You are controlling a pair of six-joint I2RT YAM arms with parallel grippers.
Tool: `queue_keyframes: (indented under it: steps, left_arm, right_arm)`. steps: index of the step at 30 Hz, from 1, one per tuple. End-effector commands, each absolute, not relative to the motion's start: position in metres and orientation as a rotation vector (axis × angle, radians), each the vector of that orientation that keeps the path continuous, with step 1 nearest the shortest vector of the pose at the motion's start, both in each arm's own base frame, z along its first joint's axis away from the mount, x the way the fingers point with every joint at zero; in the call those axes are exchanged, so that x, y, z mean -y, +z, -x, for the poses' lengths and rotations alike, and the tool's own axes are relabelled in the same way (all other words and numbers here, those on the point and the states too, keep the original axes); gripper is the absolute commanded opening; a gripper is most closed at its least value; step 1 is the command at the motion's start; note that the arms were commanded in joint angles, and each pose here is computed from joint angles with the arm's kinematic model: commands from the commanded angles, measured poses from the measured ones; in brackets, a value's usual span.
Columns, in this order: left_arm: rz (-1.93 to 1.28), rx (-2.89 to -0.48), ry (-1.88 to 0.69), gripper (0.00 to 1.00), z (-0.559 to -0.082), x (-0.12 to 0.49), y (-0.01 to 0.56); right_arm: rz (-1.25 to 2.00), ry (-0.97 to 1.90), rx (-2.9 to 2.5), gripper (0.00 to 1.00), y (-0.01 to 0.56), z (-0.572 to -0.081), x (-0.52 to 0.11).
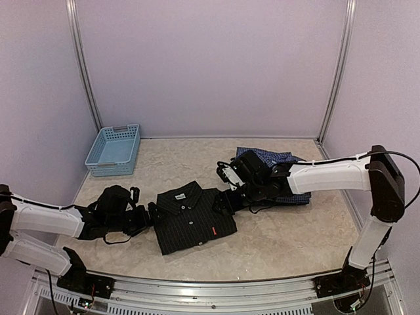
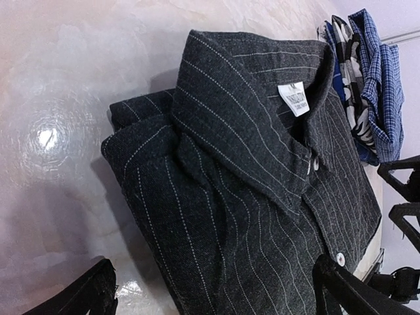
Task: Fold and stack the long sleeve shirts
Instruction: Move the square-folded shirt to the center of the board, then pick up the square-folded shirt from the center of the board.
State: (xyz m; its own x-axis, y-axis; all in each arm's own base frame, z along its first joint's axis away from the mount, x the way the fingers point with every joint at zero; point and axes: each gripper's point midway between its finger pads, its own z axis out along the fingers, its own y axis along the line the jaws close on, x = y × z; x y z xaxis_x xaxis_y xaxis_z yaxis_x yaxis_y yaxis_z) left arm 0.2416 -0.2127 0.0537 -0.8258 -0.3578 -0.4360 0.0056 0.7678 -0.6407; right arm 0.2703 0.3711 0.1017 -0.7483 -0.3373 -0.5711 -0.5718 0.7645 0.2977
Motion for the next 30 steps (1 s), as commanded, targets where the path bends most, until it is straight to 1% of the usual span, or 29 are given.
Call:
queue_keyframes:
  steps: [1,6,14,22,30]
  left_arm:
    - [0.243,-2.404,-0.843,0.99,-0.241,0.210,0.054]
    - [0.240,-2.395,-0.839,0.99,-0.241,0.208,0.056]
    - [0.243,-2.404,-0.854,0.99,-0.237,0.210,0.052]
    - [0.241,-2.421,-0.873,0.99,-0.233,0.216,0.045]
    - [0.235,-2.444,-0.884,0.99,-0.225,0.225,0.038]
  right_arm:
    - [0.663,0.578,-2.482,0.80,0.092,-0.286,-0.386]
    - [0.662,0.487,-2.530,0.81,0.073,-0.301,-0.389]
    - [0.612,0.444,-2.588,0.81,0.051,-0.322,-0.377]
    - [0.591,0.374,-2.626,0.81,0.038,-0.326,-0.360]
    - [0.594,0.477,-2.698,0.81,0.008,-0.313,-0.366]
